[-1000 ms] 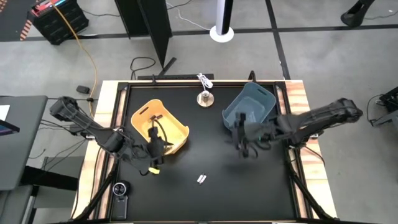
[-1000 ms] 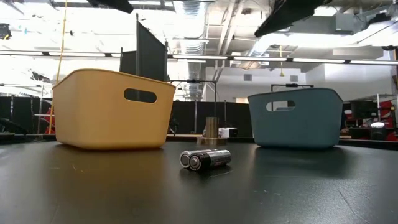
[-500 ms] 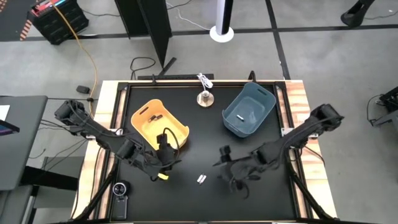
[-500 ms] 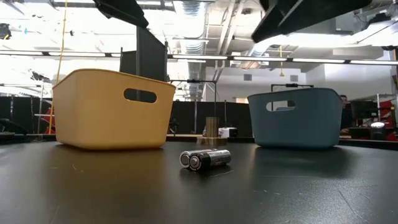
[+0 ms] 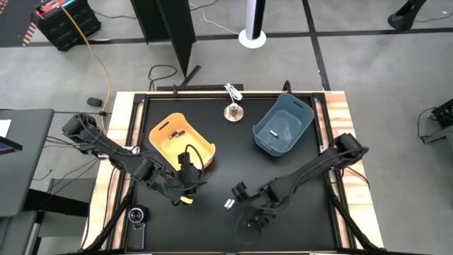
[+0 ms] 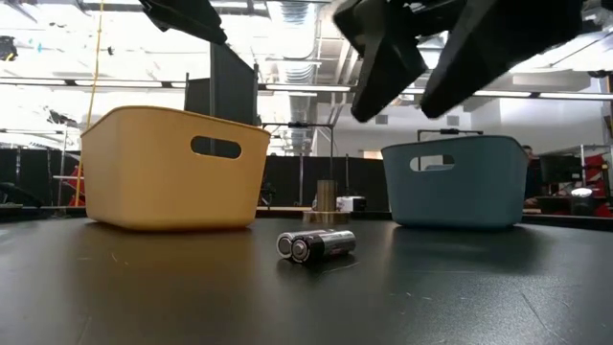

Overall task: Sort batteries
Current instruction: Put the silver battery into the blue bin

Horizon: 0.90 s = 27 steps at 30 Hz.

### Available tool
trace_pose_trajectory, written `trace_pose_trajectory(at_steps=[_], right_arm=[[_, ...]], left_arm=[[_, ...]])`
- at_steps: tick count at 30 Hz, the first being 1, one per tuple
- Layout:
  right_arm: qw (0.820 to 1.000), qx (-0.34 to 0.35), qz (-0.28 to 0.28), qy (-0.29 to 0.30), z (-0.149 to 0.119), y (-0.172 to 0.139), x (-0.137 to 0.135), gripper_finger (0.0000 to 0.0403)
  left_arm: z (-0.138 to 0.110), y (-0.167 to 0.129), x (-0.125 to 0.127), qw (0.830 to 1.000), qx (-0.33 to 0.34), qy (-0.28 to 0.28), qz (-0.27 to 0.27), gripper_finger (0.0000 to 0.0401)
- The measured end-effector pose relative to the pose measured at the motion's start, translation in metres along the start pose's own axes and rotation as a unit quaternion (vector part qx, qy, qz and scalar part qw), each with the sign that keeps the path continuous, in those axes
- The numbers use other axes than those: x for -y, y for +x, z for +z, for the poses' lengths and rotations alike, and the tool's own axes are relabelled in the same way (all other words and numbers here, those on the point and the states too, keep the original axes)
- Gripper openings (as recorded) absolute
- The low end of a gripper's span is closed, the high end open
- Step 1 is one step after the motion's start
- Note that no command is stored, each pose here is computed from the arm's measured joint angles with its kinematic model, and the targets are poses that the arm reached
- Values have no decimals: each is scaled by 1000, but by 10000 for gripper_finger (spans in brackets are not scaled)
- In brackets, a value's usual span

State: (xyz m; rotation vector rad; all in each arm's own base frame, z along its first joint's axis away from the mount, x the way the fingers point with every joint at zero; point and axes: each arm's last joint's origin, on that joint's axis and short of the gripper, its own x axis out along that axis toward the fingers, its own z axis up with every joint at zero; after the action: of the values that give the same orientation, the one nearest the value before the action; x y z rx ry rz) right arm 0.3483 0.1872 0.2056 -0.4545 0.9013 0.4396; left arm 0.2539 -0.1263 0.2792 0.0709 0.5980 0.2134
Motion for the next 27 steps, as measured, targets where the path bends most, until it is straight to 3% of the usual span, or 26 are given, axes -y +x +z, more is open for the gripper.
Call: trace_pose_trajectory(at_steps=[12,27], right_arm=[[998,-63,13,-20,13,39,7,219],[995,-98,15,-21,4,61,15,219]], left_arm=[[0,0,0,1000,1,-7,0,164],[0,0,0,1000,1,-6,0,164]])
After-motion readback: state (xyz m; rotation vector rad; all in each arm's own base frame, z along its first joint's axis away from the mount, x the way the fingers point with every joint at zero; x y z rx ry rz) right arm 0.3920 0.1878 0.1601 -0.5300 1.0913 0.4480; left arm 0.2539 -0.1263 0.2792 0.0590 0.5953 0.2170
